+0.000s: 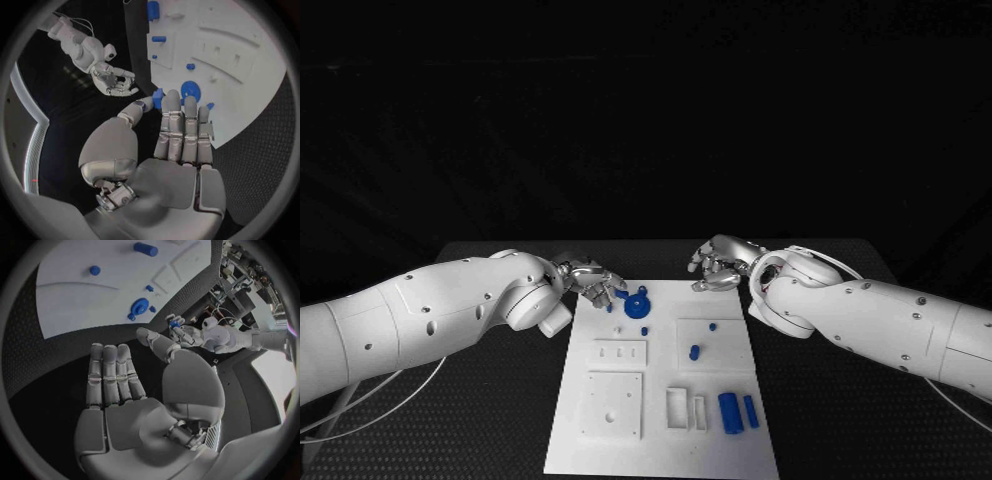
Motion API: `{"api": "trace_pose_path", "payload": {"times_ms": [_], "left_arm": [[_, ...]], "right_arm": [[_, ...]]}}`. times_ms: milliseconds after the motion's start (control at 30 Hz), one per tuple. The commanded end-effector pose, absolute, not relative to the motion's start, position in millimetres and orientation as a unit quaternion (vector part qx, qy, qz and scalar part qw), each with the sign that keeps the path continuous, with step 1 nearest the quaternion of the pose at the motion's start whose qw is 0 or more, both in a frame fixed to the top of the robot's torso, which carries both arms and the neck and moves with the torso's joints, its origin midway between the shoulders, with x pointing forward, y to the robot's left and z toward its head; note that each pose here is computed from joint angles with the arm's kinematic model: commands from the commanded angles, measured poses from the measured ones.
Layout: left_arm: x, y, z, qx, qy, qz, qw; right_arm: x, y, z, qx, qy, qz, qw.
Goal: Assemble the parts on the task board
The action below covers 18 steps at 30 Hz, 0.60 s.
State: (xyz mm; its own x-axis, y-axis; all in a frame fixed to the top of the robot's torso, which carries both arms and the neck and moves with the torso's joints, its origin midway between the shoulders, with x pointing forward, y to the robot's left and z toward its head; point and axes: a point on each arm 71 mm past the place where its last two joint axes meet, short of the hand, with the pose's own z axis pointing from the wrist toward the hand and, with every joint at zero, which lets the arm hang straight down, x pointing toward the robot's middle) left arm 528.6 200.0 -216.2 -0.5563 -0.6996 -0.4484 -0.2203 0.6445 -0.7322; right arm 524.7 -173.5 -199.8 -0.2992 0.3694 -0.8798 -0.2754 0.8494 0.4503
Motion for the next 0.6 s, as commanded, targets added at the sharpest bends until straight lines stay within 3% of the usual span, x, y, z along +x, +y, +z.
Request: {"api": "trace_pose_path", "payload": {"times_ms": [33, 200, 433, 600], "left_arm": [[527.0, 200.6, -219.9, -0.219, 0.853, -0.266, 0.391], [522.1, 206.9, -231.8, -0.226, 0.863, -0.229, 0.389], [521.9, 199.5, -230.3, -0.213, 0.86, -0.214, 0.412], [519.7, 186.1, -229.1, -0.189, 0.86, -0.207, 0.427]], "right_arm": [[531.7, -186.4, -193.0, 0.065, 0.726, 0.297, 0.617], [544.8, -204.7, -182.7, 0.08, 0.696, 0.299, 0.648], [563.7, -218.2, -171.1, 0.122, 0.688, 0.335, 0.633], [573.8, -221.6, -166.6, 0.132, 0.68, 0.336, 0.638]]}}
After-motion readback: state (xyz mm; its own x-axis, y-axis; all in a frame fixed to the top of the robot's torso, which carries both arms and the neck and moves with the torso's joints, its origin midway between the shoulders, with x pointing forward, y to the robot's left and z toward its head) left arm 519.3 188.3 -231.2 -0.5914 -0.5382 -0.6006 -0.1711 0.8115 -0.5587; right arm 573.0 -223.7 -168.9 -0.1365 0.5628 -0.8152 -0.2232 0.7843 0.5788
